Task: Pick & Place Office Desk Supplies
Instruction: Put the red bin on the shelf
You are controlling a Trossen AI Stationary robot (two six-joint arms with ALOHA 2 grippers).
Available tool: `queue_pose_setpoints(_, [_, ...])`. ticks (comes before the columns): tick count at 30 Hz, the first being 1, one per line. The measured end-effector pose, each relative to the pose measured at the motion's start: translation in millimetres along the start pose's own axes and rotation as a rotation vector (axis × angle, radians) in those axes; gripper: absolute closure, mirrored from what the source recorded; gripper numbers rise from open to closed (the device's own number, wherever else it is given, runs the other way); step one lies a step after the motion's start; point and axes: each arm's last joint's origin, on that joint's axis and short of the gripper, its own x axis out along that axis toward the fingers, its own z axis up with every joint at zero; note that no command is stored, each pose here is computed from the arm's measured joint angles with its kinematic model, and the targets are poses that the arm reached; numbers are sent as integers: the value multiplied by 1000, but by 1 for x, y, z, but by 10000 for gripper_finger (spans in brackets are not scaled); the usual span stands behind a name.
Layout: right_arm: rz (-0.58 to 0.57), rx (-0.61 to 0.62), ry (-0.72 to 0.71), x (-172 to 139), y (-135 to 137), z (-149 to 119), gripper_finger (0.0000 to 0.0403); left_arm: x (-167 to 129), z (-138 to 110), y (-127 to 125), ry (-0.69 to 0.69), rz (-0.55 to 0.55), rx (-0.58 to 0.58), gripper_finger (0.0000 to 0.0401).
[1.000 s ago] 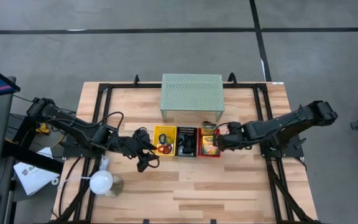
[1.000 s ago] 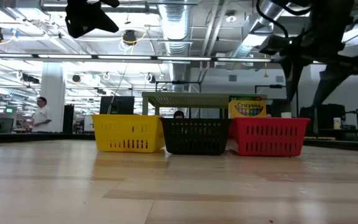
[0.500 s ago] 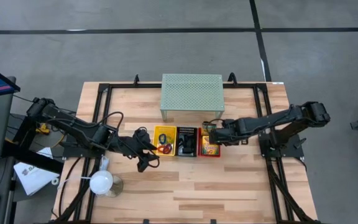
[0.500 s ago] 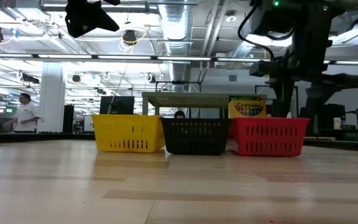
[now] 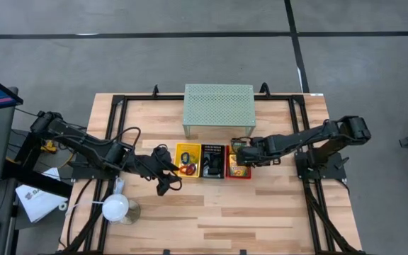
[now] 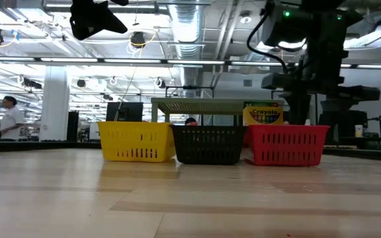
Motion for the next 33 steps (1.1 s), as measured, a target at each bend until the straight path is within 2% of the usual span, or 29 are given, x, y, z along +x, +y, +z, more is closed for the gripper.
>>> queue_pose_setpoints(8, [-17, -2, -10, 5, 0, 1, 217, 0, 1, 0, -9, -3, -3, 194])
queue_pose_setpoints(17, [43, 24, 24, 21, -6, -5, 263, 0, 2, -1, -19, -12, -7, 194])
queue_pose_setpoints(24, [48, 38, 24, 24, -7, -2, 282, 0, 2, -1, -19, -13, -7, 194])
queue_pose_setpoints(27, [53, 43, 23, 24, -6, 0, 312, 0, 2, -1, -19, -13, -7, 194])
queue_pose_setpoints(31, [58, 40, -1, 24, -6, 0, 387, 0, 2, -1, -18, -13, -7, 194])
queue_pose_setpoints(33, [55, 38, -7, 24, -6, 0, 393, 0, 2, -1, -18, -13, -7, 194])
